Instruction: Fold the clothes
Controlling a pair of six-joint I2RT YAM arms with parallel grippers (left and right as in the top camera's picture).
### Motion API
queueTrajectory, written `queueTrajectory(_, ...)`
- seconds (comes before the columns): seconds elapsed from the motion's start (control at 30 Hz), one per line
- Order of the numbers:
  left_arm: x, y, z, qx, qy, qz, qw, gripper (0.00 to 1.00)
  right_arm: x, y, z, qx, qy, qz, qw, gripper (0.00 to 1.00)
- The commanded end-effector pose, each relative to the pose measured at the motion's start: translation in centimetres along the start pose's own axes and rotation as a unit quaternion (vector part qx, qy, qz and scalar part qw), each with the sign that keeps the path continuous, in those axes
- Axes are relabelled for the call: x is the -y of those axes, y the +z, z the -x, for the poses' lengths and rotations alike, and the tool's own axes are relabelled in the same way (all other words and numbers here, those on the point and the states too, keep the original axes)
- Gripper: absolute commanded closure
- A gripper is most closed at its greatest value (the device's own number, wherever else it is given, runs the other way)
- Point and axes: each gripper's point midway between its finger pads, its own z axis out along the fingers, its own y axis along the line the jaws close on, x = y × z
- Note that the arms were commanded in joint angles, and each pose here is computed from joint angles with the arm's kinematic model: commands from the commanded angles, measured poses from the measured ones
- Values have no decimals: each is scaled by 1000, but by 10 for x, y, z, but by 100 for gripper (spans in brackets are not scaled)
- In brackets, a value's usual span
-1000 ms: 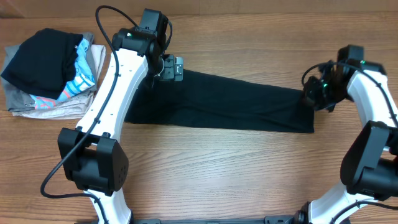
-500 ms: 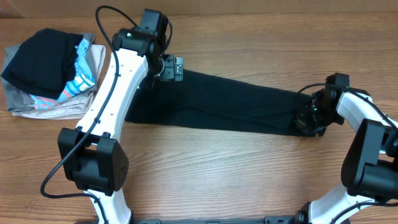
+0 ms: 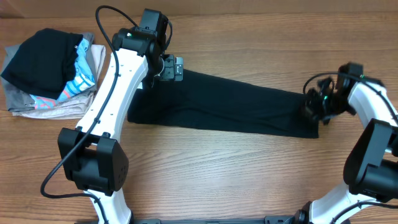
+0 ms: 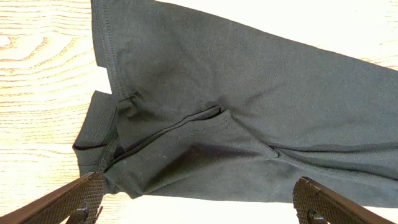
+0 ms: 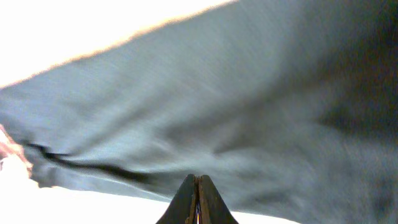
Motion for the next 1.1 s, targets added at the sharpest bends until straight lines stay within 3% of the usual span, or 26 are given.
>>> queueTrajectory(0.0,-3,7,-2,-7,-3,7,1000,0,-18,-14,17,28,-34,28,999,96)
queueTrajectory(0.17,-3,7,-2,-7,-3,7,1000,0,21,-3,30,67,-21,-63,996,96)
queueTrajectory(0.57,-3,7,-2,-7,-3,7,1000,0,85,25,51,177,26,-162,970,89)
queueTrajectory(0.73,-3,7,-2,-7,-3,7,1000,0,78,18,57,179,24,-157,971,88)
queueTrajectory(0.93,-3,7,-2,-7,-3,7,1000,0,28,-24,71,167,9,-106,980,70)
queueTrajectory(1.07,-3,7,-2,-7,-3,7,1000,0,-17,-44,58,125,-15,-46,991,68)
